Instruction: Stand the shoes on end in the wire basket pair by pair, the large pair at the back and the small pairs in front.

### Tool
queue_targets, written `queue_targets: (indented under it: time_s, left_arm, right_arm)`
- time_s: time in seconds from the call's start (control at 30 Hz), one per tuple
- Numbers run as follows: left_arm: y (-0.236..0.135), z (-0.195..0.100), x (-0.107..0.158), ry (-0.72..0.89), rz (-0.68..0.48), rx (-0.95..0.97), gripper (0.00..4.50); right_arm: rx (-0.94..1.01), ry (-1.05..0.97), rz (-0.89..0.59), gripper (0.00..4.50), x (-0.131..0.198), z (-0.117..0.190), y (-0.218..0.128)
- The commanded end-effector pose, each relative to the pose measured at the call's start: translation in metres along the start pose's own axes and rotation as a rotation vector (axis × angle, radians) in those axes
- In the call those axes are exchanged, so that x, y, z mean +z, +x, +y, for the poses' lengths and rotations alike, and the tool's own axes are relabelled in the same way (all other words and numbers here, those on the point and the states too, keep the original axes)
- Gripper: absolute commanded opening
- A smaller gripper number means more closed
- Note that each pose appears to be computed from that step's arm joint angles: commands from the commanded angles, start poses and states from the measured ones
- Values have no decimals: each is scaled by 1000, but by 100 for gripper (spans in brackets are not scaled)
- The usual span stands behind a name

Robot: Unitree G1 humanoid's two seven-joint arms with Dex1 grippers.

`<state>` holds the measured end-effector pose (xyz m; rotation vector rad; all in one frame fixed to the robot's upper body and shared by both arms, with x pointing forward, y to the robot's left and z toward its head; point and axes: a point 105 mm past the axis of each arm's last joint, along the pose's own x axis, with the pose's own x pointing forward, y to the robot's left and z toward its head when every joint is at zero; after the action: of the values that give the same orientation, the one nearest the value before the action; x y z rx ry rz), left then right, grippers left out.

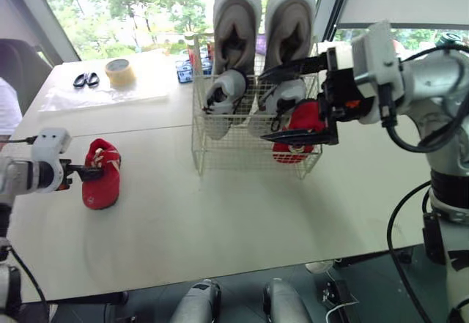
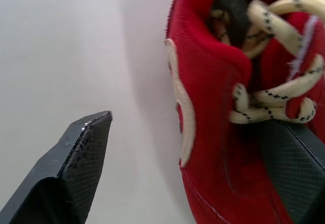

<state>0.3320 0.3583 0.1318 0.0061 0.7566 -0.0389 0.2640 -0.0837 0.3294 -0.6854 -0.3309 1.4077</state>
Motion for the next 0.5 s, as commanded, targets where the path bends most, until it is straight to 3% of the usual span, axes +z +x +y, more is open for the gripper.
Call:
queue_targets:
  time_s: [0.03,0.13,0.23,0.27,0.37,0.43,0.5]
  left_arm:
    - [4,9,11,18,-40,27,322]
    - [5,3,21,19,-70,-9,172]
    - [-2,-15,47,21,-192,-98,24]
    - [-9,-26,63,27,-276,-152,7]
    - [-63,-76,128,109,-752,-352,7]
    - [-110,-111,154,147,-1052,-468,7]
    - [-132,-131,161,109,-1186,-519,7]
  right_arm:
    - [-52,-46,-1,450,15,-1,-9]
    - [-74,-42,12,450,15,-1,-12]
    - [-95,-32,20,450,14,-1,-15]
    - [-101,-28,23,450,14,-1,-16]
    - [-126,-12,34,450,12,-2,-20]
    - [-144,-2,42,450,10,-4,-23]
    - [-157,5,50,450,9,-5,-25]
